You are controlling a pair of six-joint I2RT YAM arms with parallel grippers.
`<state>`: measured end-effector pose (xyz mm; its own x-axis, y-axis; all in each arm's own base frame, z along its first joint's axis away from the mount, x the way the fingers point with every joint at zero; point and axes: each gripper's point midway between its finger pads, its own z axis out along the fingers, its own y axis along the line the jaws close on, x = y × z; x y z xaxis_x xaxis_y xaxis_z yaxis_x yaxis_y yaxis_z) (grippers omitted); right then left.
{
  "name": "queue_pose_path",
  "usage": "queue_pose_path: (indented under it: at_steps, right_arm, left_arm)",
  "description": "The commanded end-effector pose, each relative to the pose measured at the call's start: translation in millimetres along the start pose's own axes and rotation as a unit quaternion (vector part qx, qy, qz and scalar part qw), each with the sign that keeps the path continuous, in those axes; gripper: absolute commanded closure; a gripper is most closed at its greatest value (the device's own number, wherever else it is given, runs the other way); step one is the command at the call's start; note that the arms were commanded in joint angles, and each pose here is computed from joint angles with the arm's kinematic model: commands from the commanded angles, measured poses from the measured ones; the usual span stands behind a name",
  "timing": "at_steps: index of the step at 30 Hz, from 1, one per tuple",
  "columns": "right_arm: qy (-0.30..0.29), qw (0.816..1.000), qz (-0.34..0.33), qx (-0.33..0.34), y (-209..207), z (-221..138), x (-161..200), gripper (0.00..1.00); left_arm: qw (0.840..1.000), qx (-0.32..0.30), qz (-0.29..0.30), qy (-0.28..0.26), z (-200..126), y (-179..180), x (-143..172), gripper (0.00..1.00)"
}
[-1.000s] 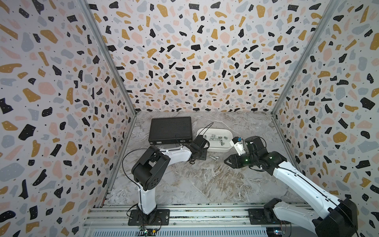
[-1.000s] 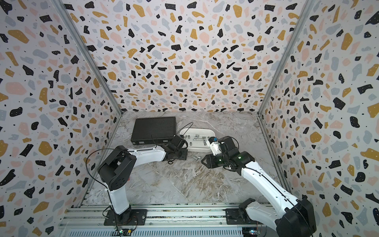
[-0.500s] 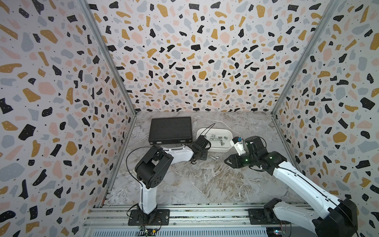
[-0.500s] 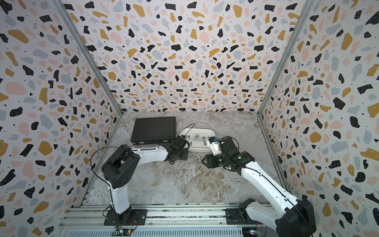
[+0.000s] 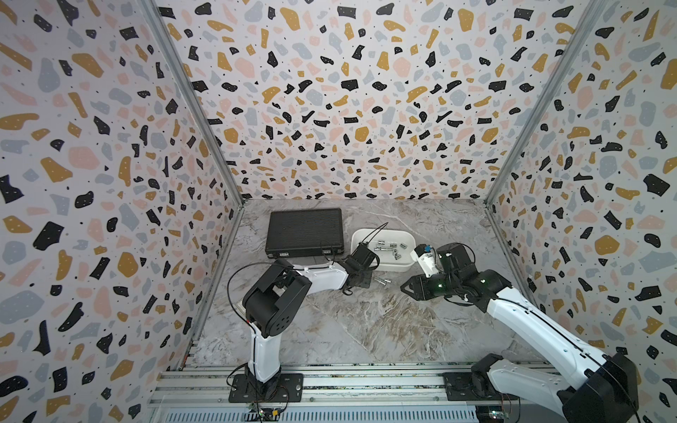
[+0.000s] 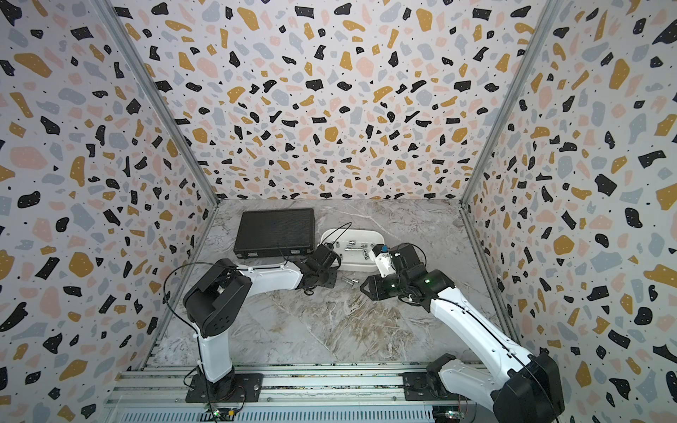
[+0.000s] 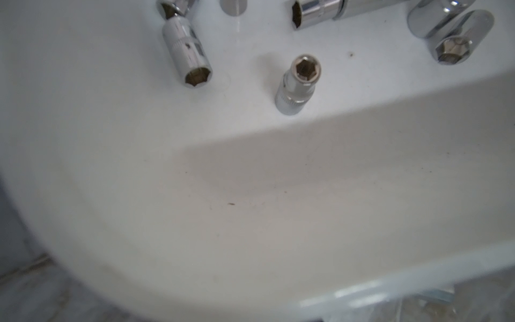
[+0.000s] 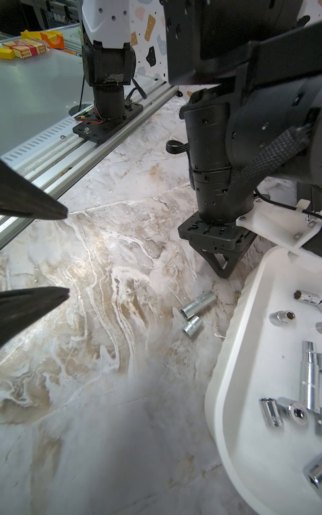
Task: Put the socket on the desktop into the storage box
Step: Pick up the socket head at the center of the board, then place the socket head in the storage box.
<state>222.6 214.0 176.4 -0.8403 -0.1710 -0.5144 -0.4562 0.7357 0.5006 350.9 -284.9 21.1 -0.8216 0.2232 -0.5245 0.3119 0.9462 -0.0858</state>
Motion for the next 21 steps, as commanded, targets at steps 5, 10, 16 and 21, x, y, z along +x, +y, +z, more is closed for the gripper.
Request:
queue_pose_path:
  at_steps: [5,10,16,21]
  right_arm:
    - [0.0,1.0,0.001,0.006,-3.5,-0.8,2.7,0.56]
    - [-0.001,1.0,0.004,0.007,-3.7,-0.5,2.7,0.55]
    - [0.002,1.0,0.016,0.017,-9.7,3.6,2.1,0.55]
    - [-0.002,0.999,0.021,0.025,-11.3,4.2,-4.9,0.56]
  left_arm:
    - [1.0,0.003,0.005,0.004,-8.5,-2.3,3.0,0.82]
    - [1.0,0.021,-0.003,-0.014,-28.2,-7.2,-8.3,0.82]
    - [0.998,0.047,-0.023,-0.025,-56.3,-13.2,-16.8,0.82]
    - [0.997,0.065,-0.026,-0.03,-72.4,-21.5,-30.2,0.82]
